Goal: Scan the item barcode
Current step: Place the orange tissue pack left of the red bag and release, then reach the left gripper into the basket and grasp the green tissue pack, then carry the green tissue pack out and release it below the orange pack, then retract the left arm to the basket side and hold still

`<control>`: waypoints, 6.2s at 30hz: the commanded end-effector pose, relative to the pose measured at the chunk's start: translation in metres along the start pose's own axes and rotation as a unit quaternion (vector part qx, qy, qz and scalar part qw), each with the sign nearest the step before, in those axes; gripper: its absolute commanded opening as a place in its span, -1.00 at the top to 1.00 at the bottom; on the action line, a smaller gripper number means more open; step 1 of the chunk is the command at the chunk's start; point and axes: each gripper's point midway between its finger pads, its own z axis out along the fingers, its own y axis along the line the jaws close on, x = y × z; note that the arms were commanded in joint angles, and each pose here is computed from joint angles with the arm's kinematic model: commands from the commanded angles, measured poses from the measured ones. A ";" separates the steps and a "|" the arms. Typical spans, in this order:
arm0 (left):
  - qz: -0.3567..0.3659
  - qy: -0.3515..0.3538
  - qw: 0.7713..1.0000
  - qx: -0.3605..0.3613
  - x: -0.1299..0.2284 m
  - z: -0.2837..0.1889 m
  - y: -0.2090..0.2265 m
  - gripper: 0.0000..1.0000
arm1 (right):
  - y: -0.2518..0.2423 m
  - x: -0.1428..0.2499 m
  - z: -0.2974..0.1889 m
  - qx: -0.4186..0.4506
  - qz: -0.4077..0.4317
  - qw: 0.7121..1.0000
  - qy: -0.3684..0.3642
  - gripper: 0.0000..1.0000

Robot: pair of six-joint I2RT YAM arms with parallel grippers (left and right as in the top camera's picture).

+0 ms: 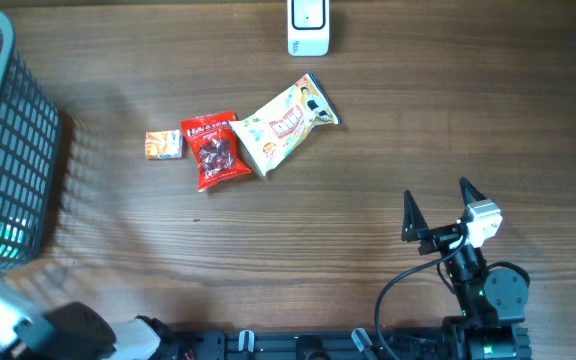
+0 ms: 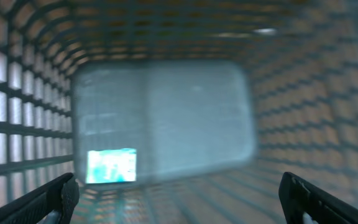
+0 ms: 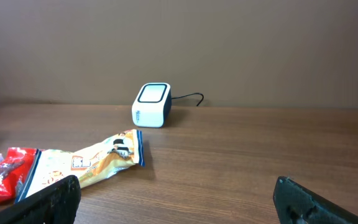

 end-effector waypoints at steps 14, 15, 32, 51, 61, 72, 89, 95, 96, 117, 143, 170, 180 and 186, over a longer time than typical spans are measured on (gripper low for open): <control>0.031 0.205 0.966 -0.153 0.078 0.157 0.065 -1.00 | -0.001 -0.002 0.000 0.004 -0.004 1.000 -0.006 -0.99; 0.034 0.215 0.963 -0.159 0.083 0.163 0.067 -1.00 | -0.001 -0.002 0.000 0.004 -0.004 1.000 -0.006 -0.99; 0.063 0.335 0.919 -0.200 0.141 0.194 0.092 -1.00 | -0.001 -0.002 0.000 0.004 -0.004 1.000 -0.006 -0.99; 0.080 0.343 0.920 -0.171 0.152 0.206 0.089 -0.96 | -0.001 -0.002 0.000 0.004 -0.004 1.000 -0.006 -0.99; 0.080 0.339 0.921 -0.174 0.156 0.212 0.093 -0.61 | -0.001 -0.002 0.000 0.004 -0.004 1.000 -0.006 -0.99; 0.078 0.316 0.932 -0.160 0.137 0.211 0.081 0.92 | -0.001 -0.002 0.000 0.004 -0.004 1.000 -0.006 -1.00; 0.055 0.166 0.984 -0.033 -0.003 0.078 -0.004 0.92 | -0.001 -0.002 0.000 0.004 -0.004 1.000 -0.006 -0.99; 0.041 0.169 0.969 0.174 -0.004 -0.002 -0.071 0.92 | -0.001 -0.002 0.000 0.004 -0.004 1.000 -0.006 -0.99; 0.042 0.181 0.960 0.210 0.002 -0.015 -0.083 0.92 | -0.001 -0.002 0.000 0.004 -0.004 1.000 -0.006 -1.00; 0.389 0.296 0.858 0.161 0.254 -0.074 -0.165 0.87 | -0.001 -0.002 0.000 0.004 -0.004 1.000 -0.006 -0.99; 0.427 0.245 0.857 0.151 0.269 -0.090 -0.142 -1.00 | -0.001 -0.002 0.000 0.004 -0.004 1.000 -0.006 -0.99; 0.315 0.052 0.893 0.318 0.155 -0.248 -0.044 -1.00 | -0.001 -0.002 0.000 0.004 -0.004 1.000 -0.006 -1.00; 0.315 0.052 0.893 0.317 0.156 -0.247 -0.044 -1.00 | -0.001 -0.002 0.000 0.004 -0.004 1.000 -0.006 -1.00; 0.315 0.052 0.893 0.317 0.156 -0.247 -0.044 -1.00 | -0.001 -0.002 0.000 0.004 -0.004 1.000 -0.006 -0.99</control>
